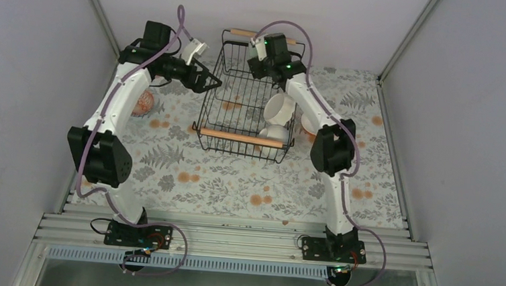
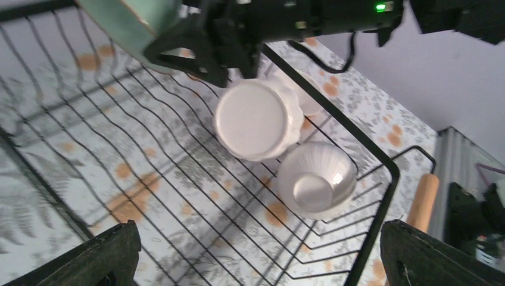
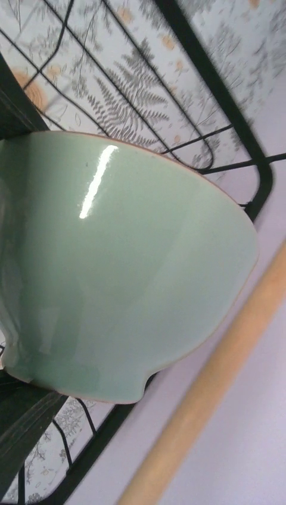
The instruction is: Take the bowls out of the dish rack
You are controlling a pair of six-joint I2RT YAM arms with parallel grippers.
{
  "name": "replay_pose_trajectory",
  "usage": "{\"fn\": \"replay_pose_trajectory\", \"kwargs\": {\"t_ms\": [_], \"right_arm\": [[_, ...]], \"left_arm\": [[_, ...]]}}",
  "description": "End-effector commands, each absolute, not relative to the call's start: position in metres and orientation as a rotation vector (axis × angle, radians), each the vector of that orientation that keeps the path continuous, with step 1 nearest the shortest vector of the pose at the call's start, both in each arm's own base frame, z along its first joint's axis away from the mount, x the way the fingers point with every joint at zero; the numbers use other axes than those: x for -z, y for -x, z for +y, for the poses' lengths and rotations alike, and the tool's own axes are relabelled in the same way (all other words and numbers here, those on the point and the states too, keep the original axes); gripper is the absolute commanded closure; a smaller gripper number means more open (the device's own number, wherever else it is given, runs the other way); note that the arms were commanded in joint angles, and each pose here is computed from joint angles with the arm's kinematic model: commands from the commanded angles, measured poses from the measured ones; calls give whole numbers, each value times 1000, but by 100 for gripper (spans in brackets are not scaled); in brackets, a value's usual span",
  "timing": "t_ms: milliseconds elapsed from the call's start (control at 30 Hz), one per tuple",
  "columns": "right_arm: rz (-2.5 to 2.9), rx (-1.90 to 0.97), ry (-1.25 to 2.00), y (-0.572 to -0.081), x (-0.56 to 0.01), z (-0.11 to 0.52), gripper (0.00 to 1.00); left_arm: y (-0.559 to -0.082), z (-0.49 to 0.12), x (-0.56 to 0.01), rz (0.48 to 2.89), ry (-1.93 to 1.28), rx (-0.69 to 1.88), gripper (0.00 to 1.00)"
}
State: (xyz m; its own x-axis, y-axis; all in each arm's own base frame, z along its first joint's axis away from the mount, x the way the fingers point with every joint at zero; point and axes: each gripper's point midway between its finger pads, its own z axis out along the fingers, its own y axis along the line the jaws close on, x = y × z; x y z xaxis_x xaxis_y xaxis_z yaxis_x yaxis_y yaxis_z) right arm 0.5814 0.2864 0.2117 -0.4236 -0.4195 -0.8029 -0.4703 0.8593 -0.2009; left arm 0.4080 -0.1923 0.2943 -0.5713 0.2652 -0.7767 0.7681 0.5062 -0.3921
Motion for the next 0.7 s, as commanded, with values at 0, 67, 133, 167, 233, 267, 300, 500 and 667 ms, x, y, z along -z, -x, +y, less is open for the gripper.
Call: {"fn": "replay_pose_trajectory", "kwargs": {"t_ms": [0, 67, 133, 167, 233, 267, 300, 500, 667], "right_arm": [[1945, -236, 618, -559, -295, 292, 70], [1961, -279, 618, -552, -301, 289, 70], [1971, -327, 615, -544, -309, 285, 70], [1972, -348, 608, -540, -315, 281, 70], [1972, -386, 595, -533, -324, 272, 71], [1967, -399, 590, -529, -331, 266, 71], [1968, -409, 591, -525, -334, 260, 70], [2002, -482, 563, -501, -355, 211, 71], [2018, -481, 546, -471, -359, 175, 71]], "left_arm": [[-411, -170, -329, 2051, -856, 738, 0], [-415, -158, -331, 2060, -835, 666, 0], [-416, -146, -332, 2069, -813, 606, 0], [-418, -139, -332, 2077, -797, 576, 0], [-418, -127, -331, 2085, -770, 535, 0], [-418, -121, -331, 2087, -760, 521, 0], [-419, -116, -330, 2093, -746, 509, 0], [-416, -93, -318, 2115, -691, 434, 0], [-413, -91, -305, 2109, -649, 465, 0]]}}
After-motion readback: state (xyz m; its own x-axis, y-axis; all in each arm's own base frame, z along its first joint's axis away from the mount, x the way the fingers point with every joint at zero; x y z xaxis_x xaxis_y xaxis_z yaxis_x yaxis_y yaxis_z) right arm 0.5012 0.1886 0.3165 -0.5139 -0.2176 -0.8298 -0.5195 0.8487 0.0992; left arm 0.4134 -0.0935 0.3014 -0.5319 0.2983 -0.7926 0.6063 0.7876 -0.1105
